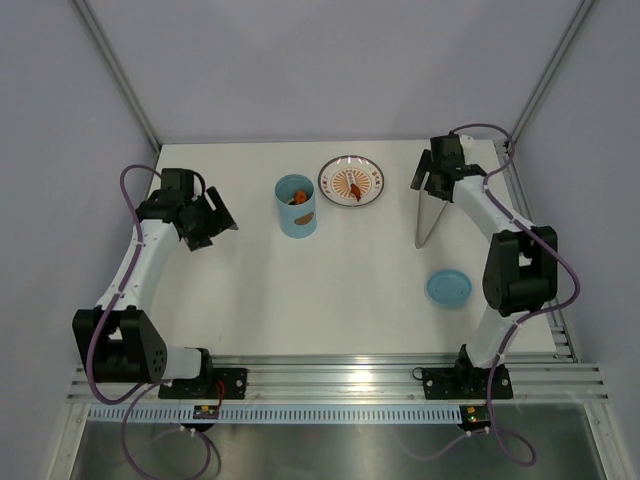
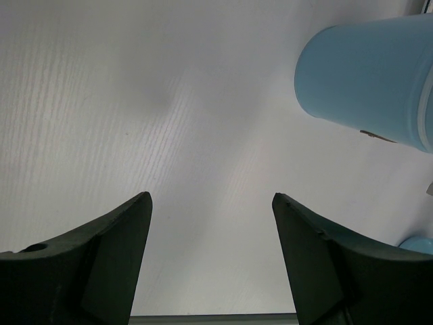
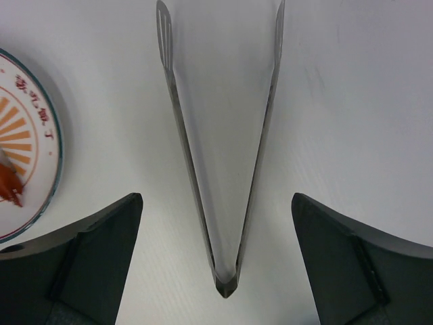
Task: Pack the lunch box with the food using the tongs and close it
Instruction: Place the clamp at the center of the board, then adjust the box lid at the center of the board.
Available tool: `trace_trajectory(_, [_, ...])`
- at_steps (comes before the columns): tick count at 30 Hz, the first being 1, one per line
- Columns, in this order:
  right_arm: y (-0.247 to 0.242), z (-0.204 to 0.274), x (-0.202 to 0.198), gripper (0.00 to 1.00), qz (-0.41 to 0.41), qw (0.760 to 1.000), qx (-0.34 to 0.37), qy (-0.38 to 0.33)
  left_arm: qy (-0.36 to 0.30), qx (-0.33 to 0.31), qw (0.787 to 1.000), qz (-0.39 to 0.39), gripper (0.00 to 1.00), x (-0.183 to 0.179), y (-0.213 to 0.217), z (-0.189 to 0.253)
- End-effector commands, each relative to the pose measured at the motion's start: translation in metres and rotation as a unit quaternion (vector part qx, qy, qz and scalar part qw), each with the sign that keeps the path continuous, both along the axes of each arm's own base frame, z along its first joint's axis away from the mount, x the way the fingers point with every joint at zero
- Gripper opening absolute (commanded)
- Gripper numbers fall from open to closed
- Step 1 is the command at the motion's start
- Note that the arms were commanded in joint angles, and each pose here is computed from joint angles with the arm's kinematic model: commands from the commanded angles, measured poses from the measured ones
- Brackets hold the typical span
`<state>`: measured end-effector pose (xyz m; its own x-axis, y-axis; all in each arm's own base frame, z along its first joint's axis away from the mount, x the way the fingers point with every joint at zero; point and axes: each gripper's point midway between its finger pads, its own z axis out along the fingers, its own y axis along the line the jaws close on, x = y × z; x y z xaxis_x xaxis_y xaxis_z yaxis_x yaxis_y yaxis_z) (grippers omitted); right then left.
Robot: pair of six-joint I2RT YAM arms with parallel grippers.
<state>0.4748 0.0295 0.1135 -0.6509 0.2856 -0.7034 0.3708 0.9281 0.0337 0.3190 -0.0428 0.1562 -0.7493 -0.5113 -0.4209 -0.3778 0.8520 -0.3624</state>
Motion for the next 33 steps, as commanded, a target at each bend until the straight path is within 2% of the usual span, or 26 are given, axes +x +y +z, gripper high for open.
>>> trace_trajectory(1, [-0.001,0.076,-0.011,0.99,-0.007,0.998,0.021,-0.065,-0.034,-0.001,0.999,-0.005,0.76,0.001,0.000,0.017])
trace_trajectory(4, [-0.004,0.080,-0.047,0.99,-0.016,0.998,0.031,-0.043,-0.039,0.008,0.999,-0.003,0.76,-0.002,0.004,0.020])
trace_trajectory(7, [-0.002,0.069,-0.095,0.93,-0.019,0.998,0.056,-0.008,-0.044,0.011,0.999,-0.001,0.76,-0.003,0.005,0.023])
trace_trajectory(8, [0.000,0.062,-0.110,0.88,-0.017,0.998,0.064,0.011,-0.044,0.010,0.999,-0.001,0.76,-0.003,0.004,0.022])
trace_trajectory(12, [0.008,0.017,-0.176,0.83,-0.033,0.989,0.108,0.100,-0.048,0.000,0.999,-0.002,0.76,-0.001,0.001,0.024])
trace_trajectory(16, [0.023,-0.015,-0.217,0.74,-0.041,0.976,0.157,0.146,-0.052,-0.002,0.999,-0.002,0.76,0.001,0.000,0.028])
trace_trajectory(20, [0.031,-0.038,-0.232,0.72,-0.047,0.969,0.177,0.165,-0.053,-0.003,0.999,-0.002,0.76,0.003,0.000,0.029])
trace_trajectory(24, [0.040,-0.050,-0.234,0.60,-0.034,0.969,0.171,0.176,-0.049,-0.009,0.999,-0.005,0.76,0.005,-0.002,0.026])
trace_trajectory(33, [0.048,-0.076,-0.227,0.56,-0.016,0.970,0.105,0.218,-0.044,-0.009,0.999,-0.004,0.76,0.004,-0.002,0.022])
